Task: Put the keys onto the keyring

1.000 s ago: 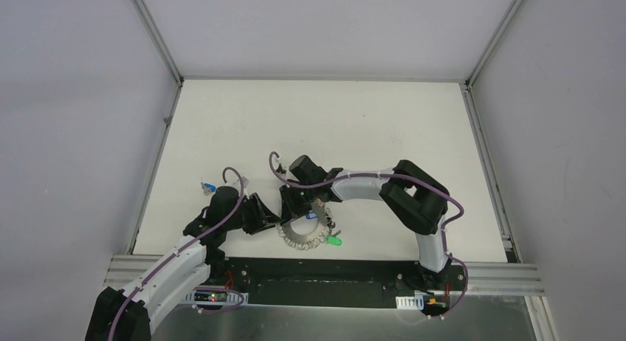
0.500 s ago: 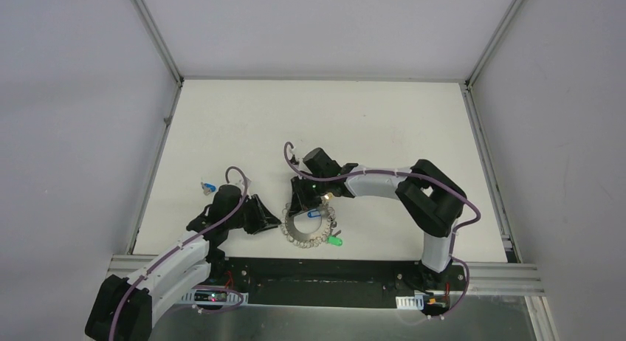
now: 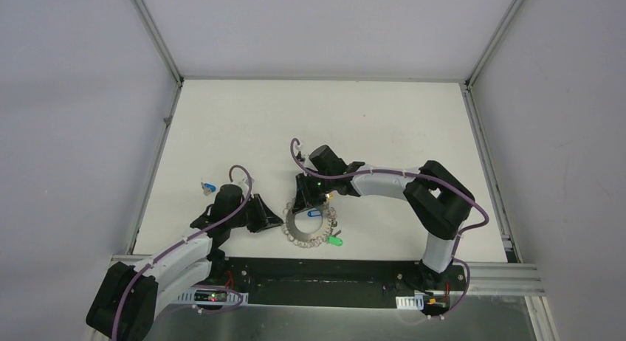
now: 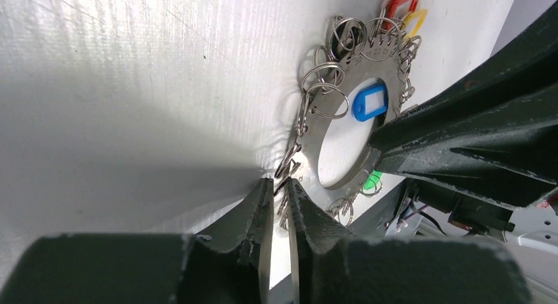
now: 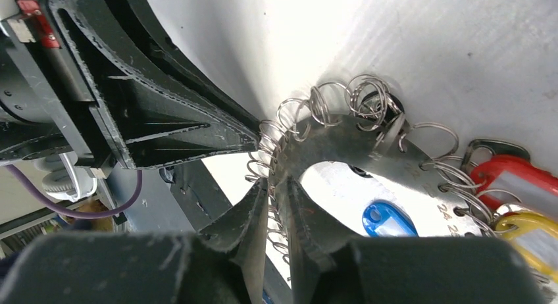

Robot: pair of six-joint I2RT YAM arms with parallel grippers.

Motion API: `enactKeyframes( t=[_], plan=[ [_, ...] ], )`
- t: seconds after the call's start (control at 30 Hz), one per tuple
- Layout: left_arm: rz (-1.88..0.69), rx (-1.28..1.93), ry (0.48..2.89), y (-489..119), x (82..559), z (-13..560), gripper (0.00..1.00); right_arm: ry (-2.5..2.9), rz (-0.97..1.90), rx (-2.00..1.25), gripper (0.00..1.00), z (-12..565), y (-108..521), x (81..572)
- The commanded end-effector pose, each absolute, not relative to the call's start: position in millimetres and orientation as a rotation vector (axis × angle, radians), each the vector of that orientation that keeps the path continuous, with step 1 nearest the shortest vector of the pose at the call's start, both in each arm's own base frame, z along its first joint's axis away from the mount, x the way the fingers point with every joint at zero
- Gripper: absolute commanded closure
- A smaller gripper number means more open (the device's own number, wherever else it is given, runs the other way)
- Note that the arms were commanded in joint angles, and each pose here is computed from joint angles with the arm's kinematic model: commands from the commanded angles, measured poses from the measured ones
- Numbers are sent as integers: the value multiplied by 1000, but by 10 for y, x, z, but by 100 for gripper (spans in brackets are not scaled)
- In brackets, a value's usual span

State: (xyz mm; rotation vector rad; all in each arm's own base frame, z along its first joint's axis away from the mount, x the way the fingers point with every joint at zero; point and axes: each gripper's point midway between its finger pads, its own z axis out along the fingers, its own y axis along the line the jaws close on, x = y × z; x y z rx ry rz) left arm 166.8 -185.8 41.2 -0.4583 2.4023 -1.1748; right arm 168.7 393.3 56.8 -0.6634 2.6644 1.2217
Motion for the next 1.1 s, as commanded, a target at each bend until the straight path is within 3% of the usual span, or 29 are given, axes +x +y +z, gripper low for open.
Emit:
enactKeyframes(
  t=[0.0,0.23,0.5,0.73,1.07],
  plan=[
    [-1244,-394,2337,-1936,1722,544,88,2588,1255,-647,81,789,3962,1758],
    [-1252,-367,2323,-1949,1727,586,100,2589,1250,-639,81,784,3943,1775],
    [-1236,-335,2318,-1976,1753,654,100,2583,1248,-632,80,805,3921,1791],
    [-1207,-331,2341,-1993,1795,618,88,2583,1246,-631,80,799,3911,1792],
    [-1192,-306,2348,-2042,1855,618,90,2588,1245,-630,80,784,3903,1787]
  ],
)
